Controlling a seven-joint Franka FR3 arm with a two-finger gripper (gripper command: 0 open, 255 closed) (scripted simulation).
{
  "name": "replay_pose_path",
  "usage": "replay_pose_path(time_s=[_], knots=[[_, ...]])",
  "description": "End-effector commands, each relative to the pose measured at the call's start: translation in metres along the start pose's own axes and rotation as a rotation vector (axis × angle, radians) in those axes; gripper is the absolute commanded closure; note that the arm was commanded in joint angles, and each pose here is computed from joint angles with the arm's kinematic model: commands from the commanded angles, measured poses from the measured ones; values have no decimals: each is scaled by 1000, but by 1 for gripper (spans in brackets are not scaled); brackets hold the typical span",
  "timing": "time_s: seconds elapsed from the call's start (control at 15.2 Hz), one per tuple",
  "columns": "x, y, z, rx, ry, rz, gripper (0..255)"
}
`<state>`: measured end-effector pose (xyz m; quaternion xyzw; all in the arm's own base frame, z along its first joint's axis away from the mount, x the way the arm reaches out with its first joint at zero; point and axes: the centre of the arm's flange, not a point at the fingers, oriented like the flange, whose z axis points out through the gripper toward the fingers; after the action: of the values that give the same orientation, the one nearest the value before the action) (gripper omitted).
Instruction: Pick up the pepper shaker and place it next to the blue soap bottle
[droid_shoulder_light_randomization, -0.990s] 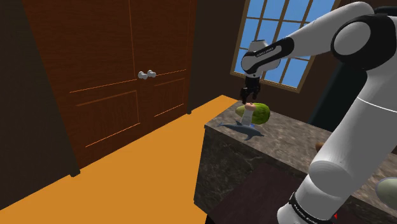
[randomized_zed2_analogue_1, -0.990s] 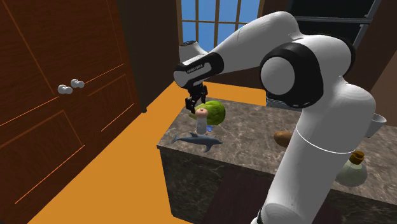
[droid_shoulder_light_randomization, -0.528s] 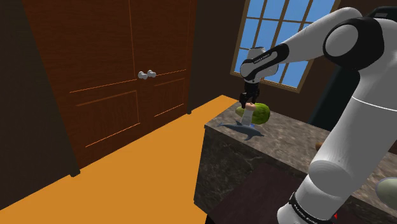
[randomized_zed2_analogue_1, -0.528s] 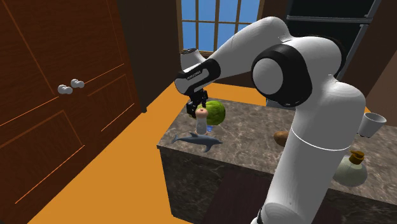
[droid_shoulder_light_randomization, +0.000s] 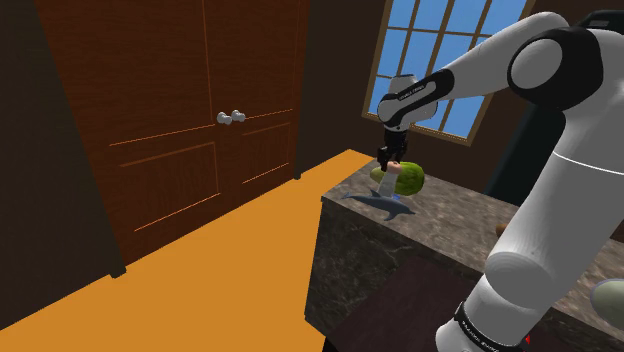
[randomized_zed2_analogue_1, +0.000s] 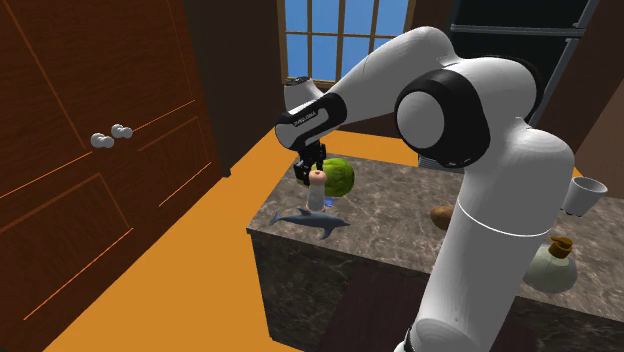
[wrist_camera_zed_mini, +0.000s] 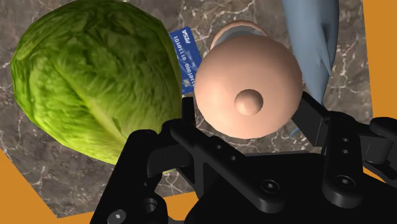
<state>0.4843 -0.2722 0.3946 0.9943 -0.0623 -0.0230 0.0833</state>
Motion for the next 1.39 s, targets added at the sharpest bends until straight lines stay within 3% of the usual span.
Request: replay_pose_path(time_s=[0.0,0.46,1.32], knots=[[0,0,0,0,-1,0,255],[0,0,0,0,-1,0,255],[-3,12,-67,0,-1,0,255]])
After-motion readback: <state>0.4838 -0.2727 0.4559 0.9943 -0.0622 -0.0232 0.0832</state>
